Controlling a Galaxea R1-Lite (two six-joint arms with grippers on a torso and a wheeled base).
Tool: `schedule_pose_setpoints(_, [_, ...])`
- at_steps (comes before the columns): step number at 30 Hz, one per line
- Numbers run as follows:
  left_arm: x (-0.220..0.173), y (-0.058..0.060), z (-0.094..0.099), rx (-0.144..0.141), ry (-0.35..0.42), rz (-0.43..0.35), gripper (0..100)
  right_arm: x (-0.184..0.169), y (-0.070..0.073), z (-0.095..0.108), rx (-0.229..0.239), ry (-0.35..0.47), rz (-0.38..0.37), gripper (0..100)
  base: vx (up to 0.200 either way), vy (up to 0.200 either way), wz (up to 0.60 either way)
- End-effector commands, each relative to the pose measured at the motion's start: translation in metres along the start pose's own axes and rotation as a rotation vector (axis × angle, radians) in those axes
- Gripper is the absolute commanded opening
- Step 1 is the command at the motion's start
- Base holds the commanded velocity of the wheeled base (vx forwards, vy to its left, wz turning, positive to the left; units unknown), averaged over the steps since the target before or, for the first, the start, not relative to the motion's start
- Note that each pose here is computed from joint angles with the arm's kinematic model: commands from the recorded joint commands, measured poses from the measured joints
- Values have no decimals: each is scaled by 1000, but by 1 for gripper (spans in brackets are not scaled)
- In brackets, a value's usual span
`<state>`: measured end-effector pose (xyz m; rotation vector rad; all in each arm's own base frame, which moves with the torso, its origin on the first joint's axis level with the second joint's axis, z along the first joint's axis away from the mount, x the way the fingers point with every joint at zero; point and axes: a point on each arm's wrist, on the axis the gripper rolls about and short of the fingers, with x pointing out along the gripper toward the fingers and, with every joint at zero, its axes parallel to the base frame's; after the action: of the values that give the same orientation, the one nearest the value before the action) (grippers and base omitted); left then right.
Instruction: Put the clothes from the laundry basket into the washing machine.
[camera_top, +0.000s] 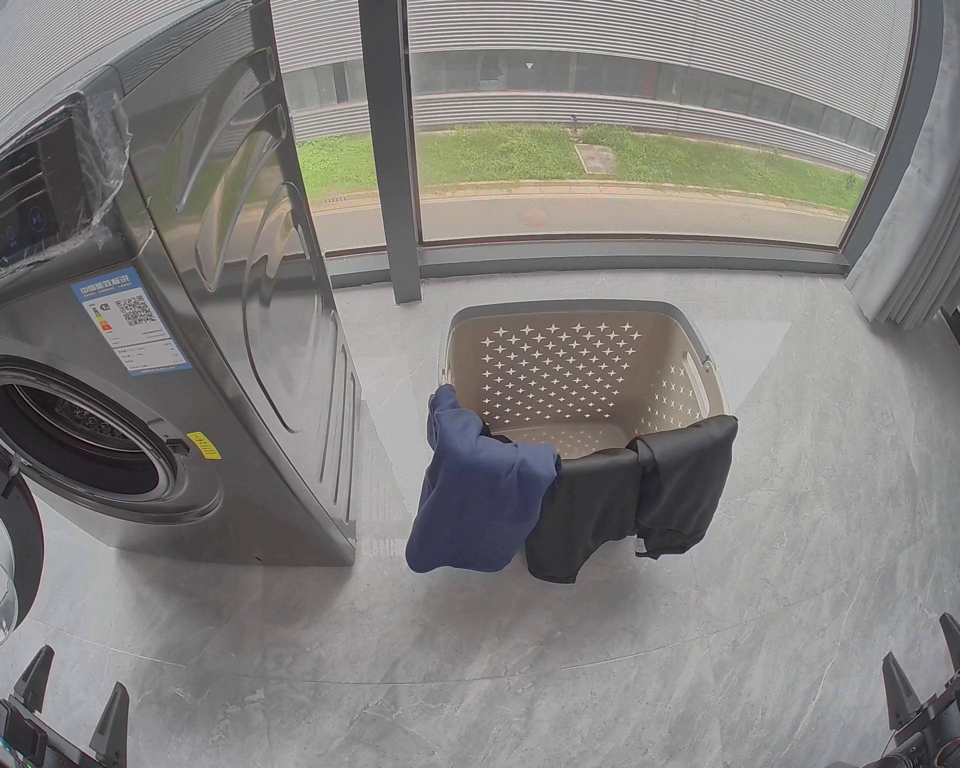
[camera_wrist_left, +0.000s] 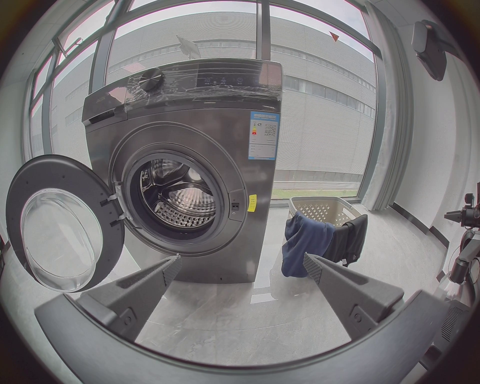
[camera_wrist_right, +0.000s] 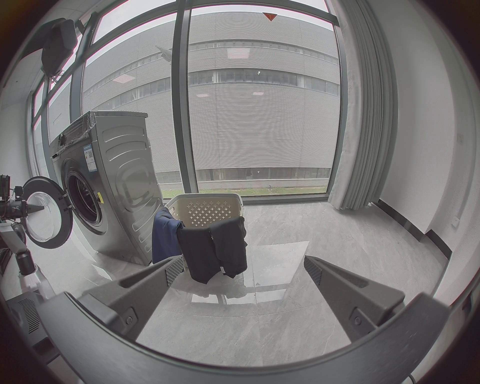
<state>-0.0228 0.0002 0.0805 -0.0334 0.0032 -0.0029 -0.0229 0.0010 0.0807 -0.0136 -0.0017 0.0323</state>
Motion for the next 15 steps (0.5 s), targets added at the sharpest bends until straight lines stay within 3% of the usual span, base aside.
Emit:
schedule_pose_setpoints(1, [0,0,-4,0,4,2,100,1,0,-5,0,12,0,100,0,0,0])
schedule_pose_setpoints(9, [0,0,-4,0,4,2,100,1,0,-5,0,12,-5,100,0,0,0])
schedule_pose_setpoints(11, [0,0,-4,0,4,2,100,1,0,-5,2,14,-5,100,0,0,600])
schedule_pose_setpoints(15, [0,0,-4,-2,4,2,100,1,0,-5,2,11,-2,100,0,0,0])
